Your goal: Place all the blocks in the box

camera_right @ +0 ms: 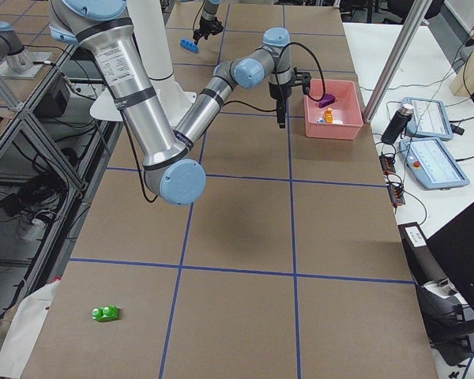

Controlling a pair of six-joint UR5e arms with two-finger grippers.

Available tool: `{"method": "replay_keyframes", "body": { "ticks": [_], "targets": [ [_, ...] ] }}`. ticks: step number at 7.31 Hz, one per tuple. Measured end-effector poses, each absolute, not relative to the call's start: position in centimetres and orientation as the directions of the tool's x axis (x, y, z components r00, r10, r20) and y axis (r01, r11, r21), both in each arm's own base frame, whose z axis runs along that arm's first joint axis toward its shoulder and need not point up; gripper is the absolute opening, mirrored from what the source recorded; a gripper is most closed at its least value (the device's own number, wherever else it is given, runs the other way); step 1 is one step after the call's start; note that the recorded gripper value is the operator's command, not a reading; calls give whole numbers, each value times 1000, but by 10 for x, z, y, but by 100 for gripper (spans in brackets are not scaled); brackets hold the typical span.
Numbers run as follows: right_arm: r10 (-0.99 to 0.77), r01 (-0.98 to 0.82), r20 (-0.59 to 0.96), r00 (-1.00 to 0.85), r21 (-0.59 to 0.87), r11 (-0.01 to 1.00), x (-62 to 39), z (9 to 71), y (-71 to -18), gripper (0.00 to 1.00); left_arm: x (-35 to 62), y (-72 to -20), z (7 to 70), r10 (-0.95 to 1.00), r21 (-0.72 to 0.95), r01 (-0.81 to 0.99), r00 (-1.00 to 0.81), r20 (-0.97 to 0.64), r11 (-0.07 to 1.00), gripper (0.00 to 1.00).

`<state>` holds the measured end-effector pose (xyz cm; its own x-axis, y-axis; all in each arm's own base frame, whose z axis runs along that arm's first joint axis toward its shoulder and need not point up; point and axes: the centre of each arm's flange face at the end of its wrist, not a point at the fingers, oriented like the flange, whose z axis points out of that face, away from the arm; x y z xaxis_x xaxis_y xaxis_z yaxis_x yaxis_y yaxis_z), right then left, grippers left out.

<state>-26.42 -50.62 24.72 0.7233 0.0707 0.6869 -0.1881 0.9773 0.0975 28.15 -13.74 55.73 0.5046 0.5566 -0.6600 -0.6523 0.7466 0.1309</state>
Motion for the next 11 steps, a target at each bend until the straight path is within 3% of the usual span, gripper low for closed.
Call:
{"method": "replay_keyframes", "body": {
  "ticks": [1,3,4,5,6,11],
  "targets": [
    [70,-188,687,724,98,977,-264,247,-506,100,287,-124,560,562,113,-669,506,-654,735,86],
    [70,-189,688,723,99,977,-265,246,-506,100,298,-102,565,564,83,-676,533,-631,732,84],
    [70,-190,689,722,99,977,-265,245,-506,100,301,-94,567,564,73,-677,543,-622,733,73],
    [71,-192,690,721,99,976,-264,244,-506,100,303,-89,568,564,68,-677,549,-617,733,42],
    [73,-193,691,720,98,976,-264,244,-506,100,304,-87,569,565,65,-677,552,-614,733,0],
    [58,-181,685,726,110,977,-261,248,-507,100,304,-109,544,529,131,-585,586,-614,801,0]
  ]
}}
